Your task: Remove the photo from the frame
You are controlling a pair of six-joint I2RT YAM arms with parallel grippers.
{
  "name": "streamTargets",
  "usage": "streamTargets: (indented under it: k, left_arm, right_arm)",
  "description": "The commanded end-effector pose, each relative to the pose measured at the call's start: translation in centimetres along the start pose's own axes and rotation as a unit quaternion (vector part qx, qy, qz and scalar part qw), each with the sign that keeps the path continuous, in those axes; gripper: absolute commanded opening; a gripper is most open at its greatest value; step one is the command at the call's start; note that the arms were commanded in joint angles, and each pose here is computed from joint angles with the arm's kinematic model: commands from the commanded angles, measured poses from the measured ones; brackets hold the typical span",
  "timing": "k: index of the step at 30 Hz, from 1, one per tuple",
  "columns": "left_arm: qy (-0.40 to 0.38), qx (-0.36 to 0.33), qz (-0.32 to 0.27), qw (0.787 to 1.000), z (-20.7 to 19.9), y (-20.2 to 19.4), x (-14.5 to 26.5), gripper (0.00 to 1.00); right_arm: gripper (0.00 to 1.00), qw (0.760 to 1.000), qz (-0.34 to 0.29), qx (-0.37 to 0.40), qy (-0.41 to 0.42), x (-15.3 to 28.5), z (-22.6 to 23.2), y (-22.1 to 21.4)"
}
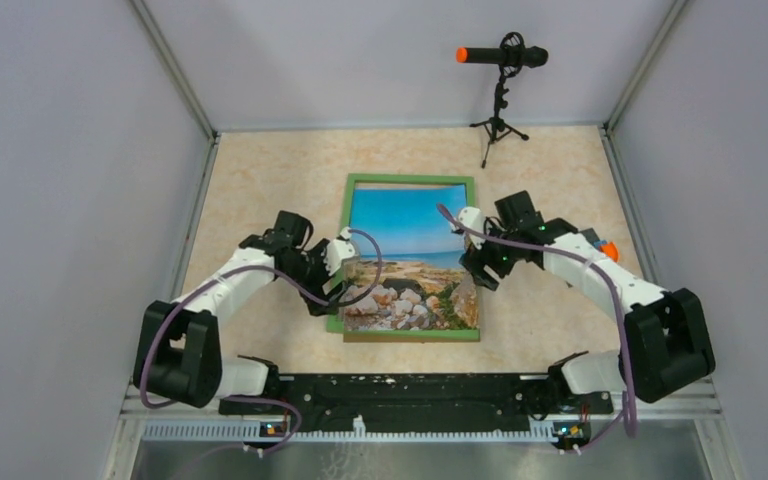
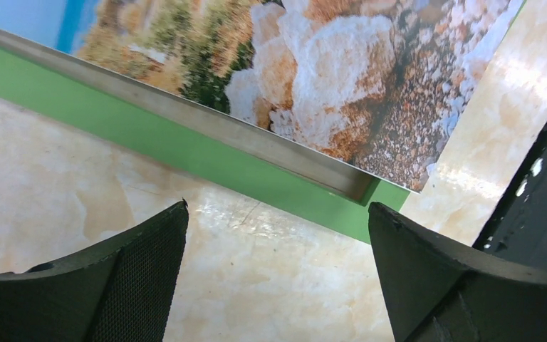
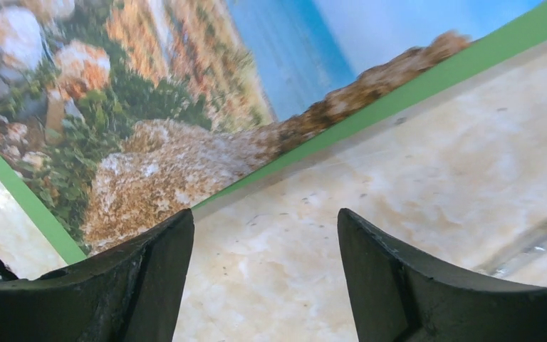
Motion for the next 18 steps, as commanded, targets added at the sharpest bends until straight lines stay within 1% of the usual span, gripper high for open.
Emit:
streamTargets:
  k: [1,6,10,12,15,18]
  left_arm:
    - [-0.006,0.020,-0.083,0.996,0.8,4.2,2.8,0.99]
    - [-0.022,0.077,-0.139,0.987,2.7,8.0,6.4,0.99]
    - [-0.005,0.138,-0.206,0.969,6.8,9.8,11.1,0.99]
    - [0.032,0.168,-0.230,0.958,9.6,10.1,14.1,0.99]
    - [0.124,0.221,-0.247,0.935,14.3,9.1,18.1,0.99]
    - [0.186,0.260,-0.249,0.914,16.6,7.3,19.9,0.99]
  right_arm:
    - [0.74,0.995,-0.094,-0.010,-0.014,4.9,-1.8,5.1]
    - [0.78,0.988,-0.149,-0.042,-0.025,8.7,-3.3,8.0]
    - [0.82,0.977,-0.192,-0.088,-0.033,11.6,-5.5,8.8]
    - [0.85,0.970,-0.212,-0.117,-0.033,12.9,-6.9,8.4]
    - [0.86,0.953,-0.241,-0.180,-0.033,14.3,-9.9,6.5]
    - [0.87,0.932,-0.264,-0.245,-0.030,15.0,-12.5,3.5]
Point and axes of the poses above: each gripper's point midway between its finger pads, its own x axis back along the fingers, its own z axis along the line the jaws close on, y = z × x, the point moved 3 cm from there along x, back along the fingers, and after that the axes turned 1 degree about -x, right-handed, at the moved point
